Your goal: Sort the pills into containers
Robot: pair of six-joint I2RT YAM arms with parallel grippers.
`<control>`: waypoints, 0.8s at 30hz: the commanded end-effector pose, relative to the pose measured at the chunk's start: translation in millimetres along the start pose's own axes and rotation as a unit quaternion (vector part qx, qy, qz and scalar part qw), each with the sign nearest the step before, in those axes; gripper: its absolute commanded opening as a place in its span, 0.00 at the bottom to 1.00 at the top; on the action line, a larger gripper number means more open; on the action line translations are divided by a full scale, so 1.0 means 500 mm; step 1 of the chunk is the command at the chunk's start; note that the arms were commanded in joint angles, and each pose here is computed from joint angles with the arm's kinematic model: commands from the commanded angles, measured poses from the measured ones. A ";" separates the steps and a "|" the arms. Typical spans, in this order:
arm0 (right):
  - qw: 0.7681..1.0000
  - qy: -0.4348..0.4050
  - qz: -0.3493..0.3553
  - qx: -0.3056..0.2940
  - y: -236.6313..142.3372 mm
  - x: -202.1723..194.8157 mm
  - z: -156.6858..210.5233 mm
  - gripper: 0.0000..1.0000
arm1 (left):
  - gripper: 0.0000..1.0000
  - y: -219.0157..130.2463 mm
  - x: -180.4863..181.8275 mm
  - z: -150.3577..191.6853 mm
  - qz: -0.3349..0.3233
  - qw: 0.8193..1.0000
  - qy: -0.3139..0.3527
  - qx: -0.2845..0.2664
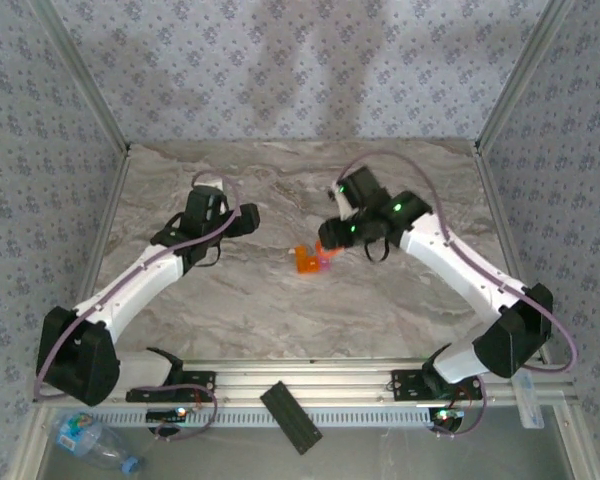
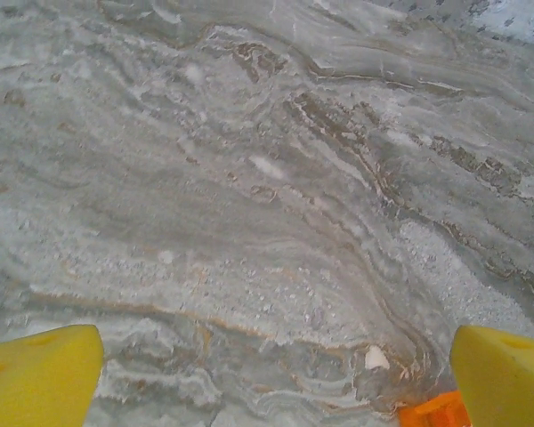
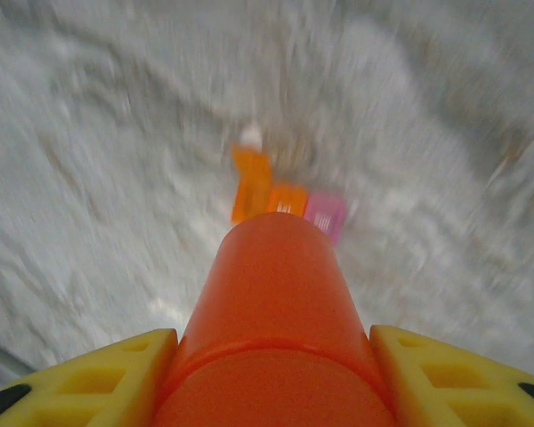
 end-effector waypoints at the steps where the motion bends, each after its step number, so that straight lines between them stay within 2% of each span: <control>1: 0.999 -0.002 -0.023 -0.041 -0.025 -0.038 -0.073 0.40 | 0.99 0.001 -0.054 -0.045 0.064 0.996 0.046 -0.029; 5: 0.997 0.015 -0.050 -0.059 -0.031 -0.086 -0.131 0.40 | 0.99 0.009 -0.088 -0.056 0.131 0.979 0.156 -0.020; 7: 0.995 0.024 -0.074 -0.063 -0.028 -0.103 -0.157 0.40 | 0.99 0.011 -0.101 -0.052 0.169 0.961 0.217 -0.011; 11: 0.993 0.023 -0.102 -0.064 -0.020 -0.111 -0.189 0.40 | 1.00 0.016 -0.107 -0.036 0.241 0.924 0.296 -0.004; 13: 0.991 0.017 -0.113 -0.062 -0.016 -0.108 -0.199 0.40 | 0.99 0.018 -0.104 -0.026 0.274 0.908 0.317 -0.029; 15: 0.990 0.011 -0.130 -0.059 -0.012 -0.099 -0.206 0.40 | 1.00 0.015 -0.105 -0.015 0.321 0.882 0.343 -0.046; 24: 0.984 -0.014 -0.175 -0.024 0.028 -0.043 -0.200 0.40 | 0.97 0.025 -0.124 -0.007 0.406 0.841 0.357 -0.029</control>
Point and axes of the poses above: each hand's point on the last joint's axis, 136 mm out from that joint toward the fingers, its own y axis out along the fingers, its own x axis along the line the jaws close on, z = x × y, the point moved 10 cm from there along -y, back along the fingers, and after that the axes turned 13 degrees about -y, right-handed, at the moved point
